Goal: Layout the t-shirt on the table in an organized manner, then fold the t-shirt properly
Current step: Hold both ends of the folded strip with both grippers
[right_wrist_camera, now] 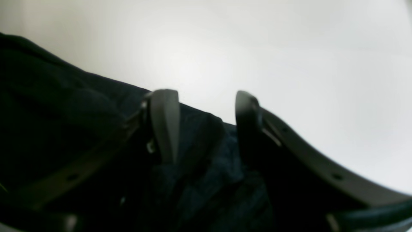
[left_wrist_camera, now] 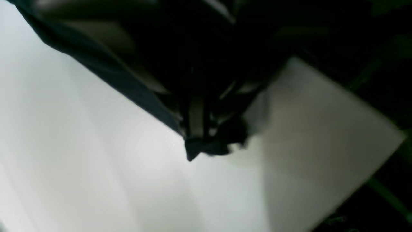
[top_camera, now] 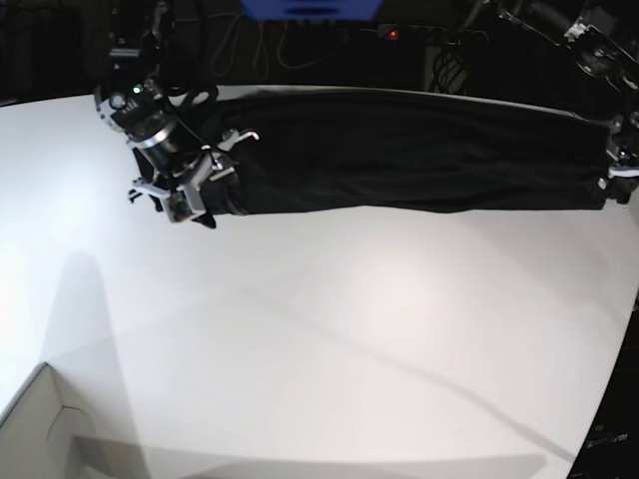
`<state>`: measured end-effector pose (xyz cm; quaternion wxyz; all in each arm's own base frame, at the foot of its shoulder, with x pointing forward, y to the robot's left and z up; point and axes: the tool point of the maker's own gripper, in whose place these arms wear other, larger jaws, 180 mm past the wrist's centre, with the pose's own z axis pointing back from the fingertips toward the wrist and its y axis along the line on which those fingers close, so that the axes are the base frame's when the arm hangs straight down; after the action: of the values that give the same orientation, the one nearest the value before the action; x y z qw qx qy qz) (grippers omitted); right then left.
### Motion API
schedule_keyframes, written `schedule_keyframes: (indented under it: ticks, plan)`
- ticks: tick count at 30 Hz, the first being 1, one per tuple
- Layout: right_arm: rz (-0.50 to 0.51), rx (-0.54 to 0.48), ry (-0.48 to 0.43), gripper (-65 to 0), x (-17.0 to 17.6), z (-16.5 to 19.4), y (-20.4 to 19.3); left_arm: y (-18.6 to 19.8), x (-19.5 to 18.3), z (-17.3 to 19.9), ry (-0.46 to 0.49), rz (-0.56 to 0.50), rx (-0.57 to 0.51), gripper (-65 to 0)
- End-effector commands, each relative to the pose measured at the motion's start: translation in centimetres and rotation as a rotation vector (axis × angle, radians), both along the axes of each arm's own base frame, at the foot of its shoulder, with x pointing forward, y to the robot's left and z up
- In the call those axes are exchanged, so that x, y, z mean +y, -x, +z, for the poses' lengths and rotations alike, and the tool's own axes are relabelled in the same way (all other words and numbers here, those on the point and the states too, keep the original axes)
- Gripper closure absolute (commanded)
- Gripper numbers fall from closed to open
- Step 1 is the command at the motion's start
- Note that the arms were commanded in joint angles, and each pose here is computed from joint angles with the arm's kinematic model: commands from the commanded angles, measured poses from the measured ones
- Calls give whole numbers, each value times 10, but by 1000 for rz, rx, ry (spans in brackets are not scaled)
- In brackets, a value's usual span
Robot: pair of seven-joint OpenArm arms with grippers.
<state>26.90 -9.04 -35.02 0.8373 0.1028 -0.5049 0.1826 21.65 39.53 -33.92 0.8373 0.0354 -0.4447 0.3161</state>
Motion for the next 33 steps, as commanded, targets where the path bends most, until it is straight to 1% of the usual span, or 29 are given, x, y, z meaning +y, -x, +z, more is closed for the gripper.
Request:
schedule_keyframes:
  ticks: [1, 3, 6, 8, 10, 14, 16, 17, 24, 29, 33]
  plan:
    - [3, -47, -24, -287, 2, 13, -5, -6, 7, 15, -35, 1, -43, -4]
    - [3, -46, -24, -287, 2, 12, -4, -6, 7, 14, -33, 2, -41, -5]
    - [3, -36, -24, -287, 2, 10, 0, -3, 6, -1, 7, 5, -18, -8]
    - [3, -35, -24, -287, 2, 10, 0, -1, 4, -13, 39, 8, -3, -40]
    - [3, -33, -24, -287, 2, 9, 0, 1, 3, -21, 63, 10, 10, -113]
    - [0, -25, -22, -287, 1, 7, 4, 3, 2, -23, 70, 10, 19, -290]
    - [2, -25, -23, -287, 1, 7, 4, 9, 5, -24, 68, 23, 24, -343]
    - [2, -25, -23, -287, 1, 7, 4, 11, 6, -24, 67, 28, 26, -356]
    - [-1, -24, -22, -287, 0, 7, 5, 22, 14, -27, 51, 34, 52, -367]
    - [0, -24, -22, -287, 1, 7, 5, 25, 15, -35, 70, 37, 69, -367]
    - [2, -24, -23, -287, 1, 7, 5, 32, 17, -35, 63, 33, 92, -367]
